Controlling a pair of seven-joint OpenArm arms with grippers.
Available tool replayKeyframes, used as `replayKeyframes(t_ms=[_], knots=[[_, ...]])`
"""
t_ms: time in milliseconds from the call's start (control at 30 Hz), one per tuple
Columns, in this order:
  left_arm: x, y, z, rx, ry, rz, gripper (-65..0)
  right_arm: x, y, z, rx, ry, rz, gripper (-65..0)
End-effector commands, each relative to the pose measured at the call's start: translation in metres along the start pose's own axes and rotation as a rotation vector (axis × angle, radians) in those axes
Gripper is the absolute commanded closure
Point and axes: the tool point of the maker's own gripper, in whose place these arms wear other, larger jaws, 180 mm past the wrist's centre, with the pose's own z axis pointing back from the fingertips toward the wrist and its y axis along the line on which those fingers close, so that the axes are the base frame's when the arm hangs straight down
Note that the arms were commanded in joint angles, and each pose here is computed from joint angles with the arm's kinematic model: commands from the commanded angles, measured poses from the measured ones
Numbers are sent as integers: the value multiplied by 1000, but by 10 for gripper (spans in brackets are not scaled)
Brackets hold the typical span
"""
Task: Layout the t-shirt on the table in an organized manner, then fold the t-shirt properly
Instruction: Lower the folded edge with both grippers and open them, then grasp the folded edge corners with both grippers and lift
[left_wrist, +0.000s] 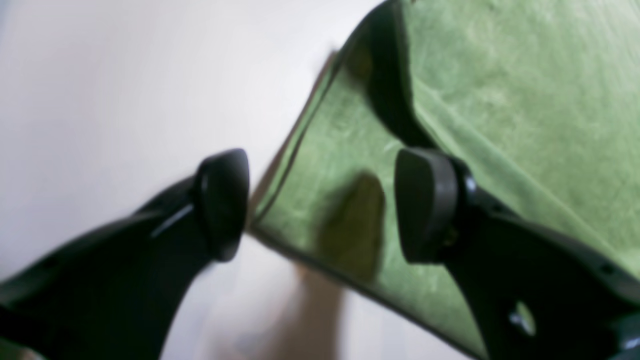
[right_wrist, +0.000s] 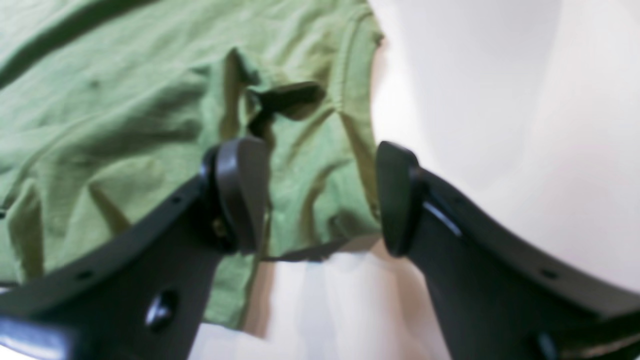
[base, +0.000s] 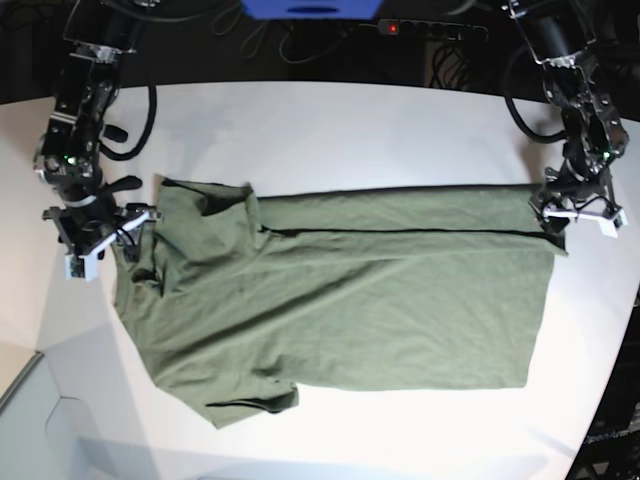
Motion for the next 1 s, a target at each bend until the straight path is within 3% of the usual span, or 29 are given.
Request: replayKeyframes(t_ms=[0, 267, 533, 633, 967], knots=[[17, -3, 2, -9, -45, -9, -445, 17, -4, 3, -5, -56, 9, -348], [-4, 10, -1, 18, 9, -5, -428, 13, -26, 8, -59, -55, -20, -350], [-6, 9, -1, 17, 12, -3, -144, 0, -28, 11, -62, -26, -20, -352], [-6, 9, -1, 17, 12, -3, -9, -13, -27, 3, -56, 11, -38, -352], [-14, 16, -5, 33, 38, 8, -1, -26, -27, -24, -38, 73, -94, -329]])
